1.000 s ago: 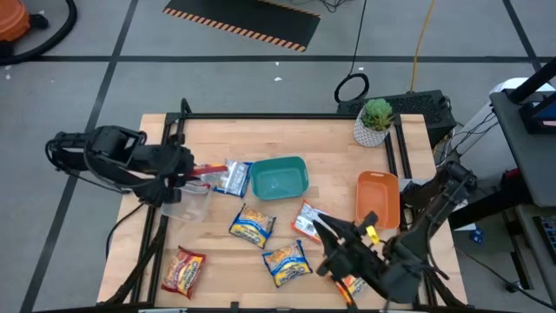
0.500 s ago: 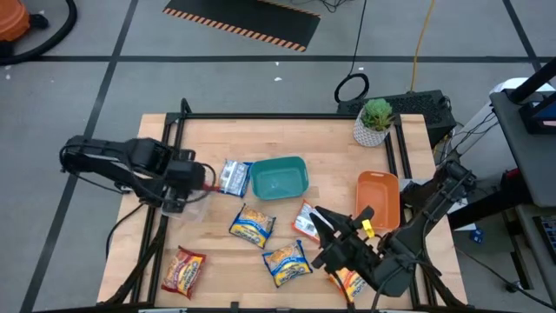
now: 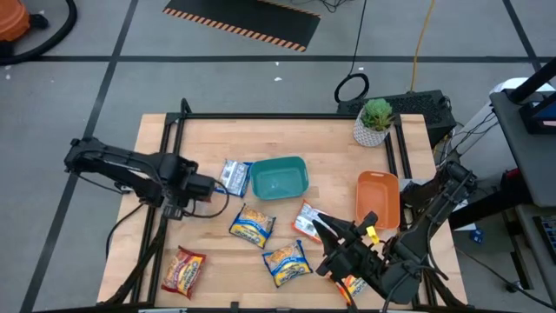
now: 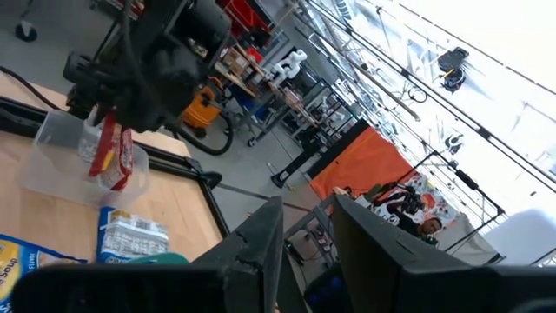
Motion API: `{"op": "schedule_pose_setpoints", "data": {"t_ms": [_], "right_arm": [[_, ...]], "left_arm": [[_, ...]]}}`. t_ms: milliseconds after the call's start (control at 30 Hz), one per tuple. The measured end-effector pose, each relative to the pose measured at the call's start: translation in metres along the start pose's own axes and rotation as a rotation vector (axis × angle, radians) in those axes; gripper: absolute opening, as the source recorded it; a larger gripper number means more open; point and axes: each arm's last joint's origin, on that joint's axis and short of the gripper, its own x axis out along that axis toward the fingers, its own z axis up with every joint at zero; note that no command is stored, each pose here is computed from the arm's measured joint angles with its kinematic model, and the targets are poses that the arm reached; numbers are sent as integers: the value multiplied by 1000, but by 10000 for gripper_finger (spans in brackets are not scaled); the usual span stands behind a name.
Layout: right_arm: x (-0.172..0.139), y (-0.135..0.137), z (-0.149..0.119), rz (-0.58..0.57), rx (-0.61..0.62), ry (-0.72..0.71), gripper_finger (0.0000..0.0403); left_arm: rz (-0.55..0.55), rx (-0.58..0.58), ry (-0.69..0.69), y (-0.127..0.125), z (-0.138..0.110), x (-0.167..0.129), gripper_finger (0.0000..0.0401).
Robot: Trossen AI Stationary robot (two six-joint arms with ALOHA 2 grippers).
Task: Sort Maruchan noodles
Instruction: Put the right red noodle pack into the transparent bin
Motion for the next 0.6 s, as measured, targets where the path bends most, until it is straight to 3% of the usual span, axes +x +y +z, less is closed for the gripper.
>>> {"op": "schedule_pose_setpoints", "data": {"t_ms": [367, 600], "right_arm": [[0, 0, 0, 0, 3, 0, 98], [0, 0, 0, 0, 4, 0, 98]], "left_arm": [[26, 31, 175, 1, 3, 40, 129], [122, 21, 187, 4, 3, 40, 129]]}}
